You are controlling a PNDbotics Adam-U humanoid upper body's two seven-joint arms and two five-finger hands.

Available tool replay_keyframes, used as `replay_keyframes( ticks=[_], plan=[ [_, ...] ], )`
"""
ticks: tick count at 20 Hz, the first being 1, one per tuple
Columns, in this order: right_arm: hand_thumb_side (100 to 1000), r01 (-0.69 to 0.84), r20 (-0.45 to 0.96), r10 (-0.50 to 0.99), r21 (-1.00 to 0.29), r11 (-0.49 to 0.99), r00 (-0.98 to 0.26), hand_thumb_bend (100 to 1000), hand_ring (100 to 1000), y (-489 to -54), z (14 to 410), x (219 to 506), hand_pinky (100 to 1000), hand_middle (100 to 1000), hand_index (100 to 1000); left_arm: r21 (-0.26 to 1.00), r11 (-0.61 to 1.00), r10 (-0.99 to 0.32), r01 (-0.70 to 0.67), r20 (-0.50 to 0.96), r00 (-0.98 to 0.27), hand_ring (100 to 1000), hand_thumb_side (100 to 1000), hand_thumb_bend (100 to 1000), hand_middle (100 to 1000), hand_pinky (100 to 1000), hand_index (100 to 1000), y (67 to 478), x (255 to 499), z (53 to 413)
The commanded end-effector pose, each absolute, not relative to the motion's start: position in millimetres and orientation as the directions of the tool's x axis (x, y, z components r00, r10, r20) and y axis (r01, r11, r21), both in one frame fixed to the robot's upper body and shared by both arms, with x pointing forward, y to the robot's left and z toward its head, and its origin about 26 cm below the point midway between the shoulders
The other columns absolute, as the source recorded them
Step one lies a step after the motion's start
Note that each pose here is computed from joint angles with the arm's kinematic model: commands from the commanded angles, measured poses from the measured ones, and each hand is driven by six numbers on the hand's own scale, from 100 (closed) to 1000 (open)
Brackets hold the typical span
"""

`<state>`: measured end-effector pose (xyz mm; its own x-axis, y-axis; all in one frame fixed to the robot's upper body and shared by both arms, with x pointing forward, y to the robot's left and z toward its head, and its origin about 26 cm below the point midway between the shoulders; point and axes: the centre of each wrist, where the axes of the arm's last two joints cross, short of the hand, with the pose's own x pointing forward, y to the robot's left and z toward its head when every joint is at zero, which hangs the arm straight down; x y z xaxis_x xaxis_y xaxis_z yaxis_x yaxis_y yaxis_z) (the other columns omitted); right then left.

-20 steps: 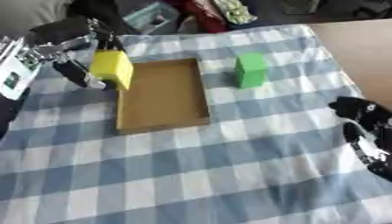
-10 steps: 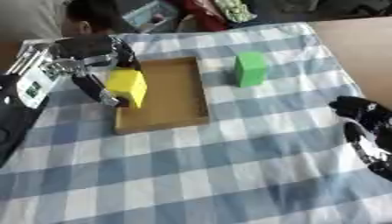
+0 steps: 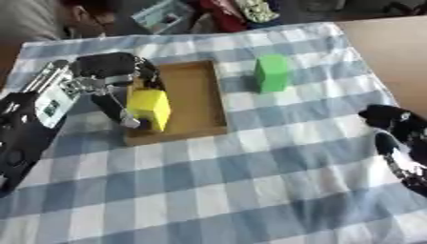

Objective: Pick up objects on the table and place them in the box.

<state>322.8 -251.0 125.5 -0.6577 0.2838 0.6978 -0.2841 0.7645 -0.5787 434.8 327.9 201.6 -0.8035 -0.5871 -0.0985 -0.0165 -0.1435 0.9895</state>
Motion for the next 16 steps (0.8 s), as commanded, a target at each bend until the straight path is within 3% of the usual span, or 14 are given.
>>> replay_keyframes(
  ticks=[1,7,16],
  plan=[
    [575,-0.273,0.679,0.286,-0.591,0.759,-0.676,100,882,-253,134,324,888,783,890,0.985,-0.163,-0.580,-0.048,-0.135,-0.803,615,415,553,611,687,786,333,433,215],
    [565,-0.260,0.668,0.295,-0.600,0.757,-0.683,100,881,-256,137,325,887,784,891,0.992,-0.094,-0.601,-0.082,-0.122,-0.790,643,434,587,646,716,805,338,429,222],
    [378,-0.192,0.556,0.347,-0.694,0.694,-0.755,100,876,-270,175,338,878,789,894,0.984,0.160,-0.540,-0.079,0.021,-0.841,581,366,439,581,697,771,331,406,250]
  ],
)
